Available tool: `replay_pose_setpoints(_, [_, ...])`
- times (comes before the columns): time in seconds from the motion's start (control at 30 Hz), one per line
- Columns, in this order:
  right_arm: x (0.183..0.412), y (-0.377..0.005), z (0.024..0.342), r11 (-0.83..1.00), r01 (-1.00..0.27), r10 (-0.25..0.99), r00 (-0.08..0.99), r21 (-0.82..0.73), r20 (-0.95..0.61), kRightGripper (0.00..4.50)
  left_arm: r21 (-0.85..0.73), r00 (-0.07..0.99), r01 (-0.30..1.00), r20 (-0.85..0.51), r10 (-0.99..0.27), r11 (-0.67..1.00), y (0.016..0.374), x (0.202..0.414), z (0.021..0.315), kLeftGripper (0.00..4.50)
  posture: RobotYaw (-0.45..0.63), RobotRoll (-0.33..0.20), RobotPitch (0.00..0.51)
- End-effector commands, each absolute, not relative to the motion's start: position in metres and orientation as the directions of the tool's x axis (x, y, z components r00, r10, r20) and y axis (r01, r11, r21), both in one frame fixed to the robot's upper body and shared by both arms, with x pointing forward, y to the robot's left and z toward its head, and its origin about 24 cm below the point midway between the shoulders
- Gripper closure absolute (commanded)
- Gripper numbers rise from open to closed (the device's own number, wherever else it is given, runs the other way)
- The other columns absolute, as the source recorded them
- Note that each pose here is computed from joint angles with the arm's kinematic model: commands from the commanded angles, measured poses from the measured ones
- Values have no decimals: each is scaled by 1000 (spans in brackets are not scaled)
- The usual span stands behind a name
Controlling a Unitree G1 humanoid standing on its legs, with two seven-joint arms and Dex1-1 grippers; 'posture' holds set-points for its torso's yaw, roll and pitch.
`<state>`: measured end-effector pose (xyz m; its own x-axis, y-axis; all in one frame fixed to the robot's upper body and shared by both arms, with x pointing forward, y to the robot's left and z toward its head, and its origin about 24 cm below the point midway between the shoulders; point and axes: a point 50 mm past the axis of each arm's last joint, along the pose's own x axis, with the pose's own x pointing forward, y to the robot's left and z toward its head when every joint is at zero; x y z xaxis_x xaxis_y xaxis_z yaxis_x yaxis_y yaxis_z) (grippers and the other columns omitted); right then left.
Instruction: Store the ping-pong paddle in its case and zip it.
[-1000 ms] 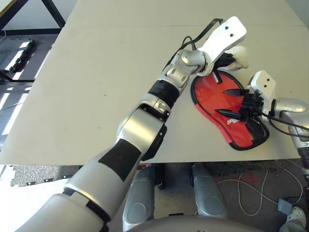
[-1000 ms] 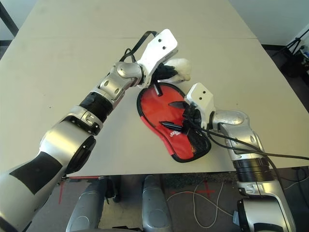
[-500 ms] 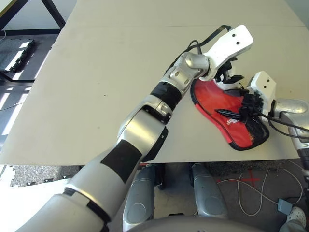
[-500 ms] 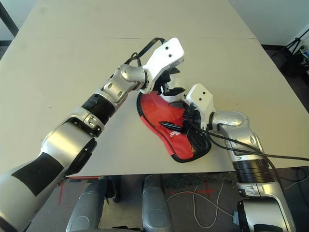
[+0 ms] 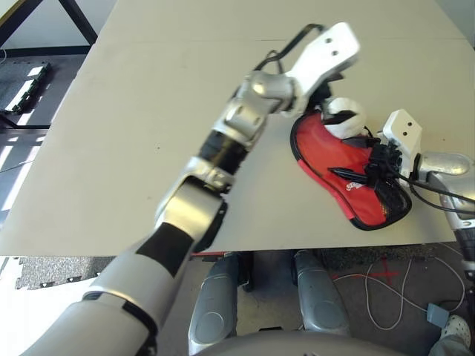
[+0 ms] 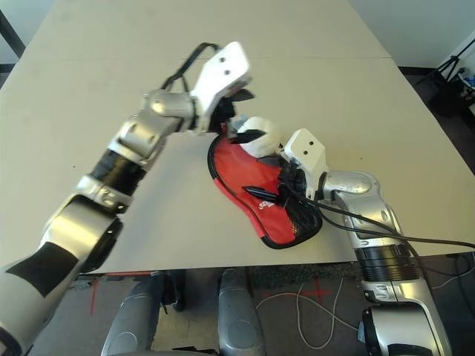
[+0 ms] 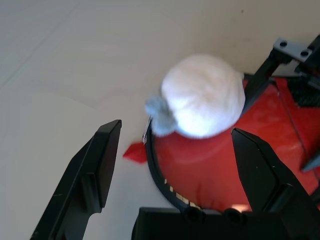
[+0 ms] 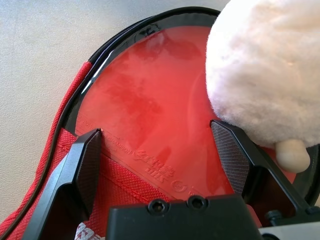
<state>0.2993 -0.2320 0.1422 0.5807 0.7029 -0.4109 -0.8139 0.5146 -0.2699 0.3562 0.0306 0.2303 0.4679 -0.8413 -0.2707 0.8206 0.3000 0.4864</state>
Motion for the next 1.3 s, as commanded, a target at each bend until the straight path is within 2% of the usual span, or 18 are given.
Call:
replay_pose_setpoints(0.03, [291, -235, 99, 531, -836, 657, 511, -141, -555, 0, 452, 448, 846, -315, -837, 283, 36, 344, 217, 35, -124, 0, 309])
replay_pose_setpoints(0.23, [290, -236, 99, 532, -836, 656, 508, -136, -558, 0, 395, 459, 862, -341, -820, 319, 41, 336, 199, 35, -117, 0, 310])
replay_pose_setpoints(0.53, [293, -238, 102, 542, -829, 653, 517, -136, -554, 0, 306, 407, 902, -376, -832, 303, 19, 330, 175, 35, -124, 0, 299])
replay_pose_setpoints(1.07, [292, -239, 106, 550, -823, 647, 528, -143, -550, 0, 274, 410, 911, -502, -762, 310, 19, 340, 134, 35, -142, 0, 293])
replay_pose_setpoints(1.3, [293, -250, 127, 555, -824, 670, 526, -118, -524, 0, 273, 404, 913, -508, -761, 302, 17, 341, 133, 35, -145, 0, 292])
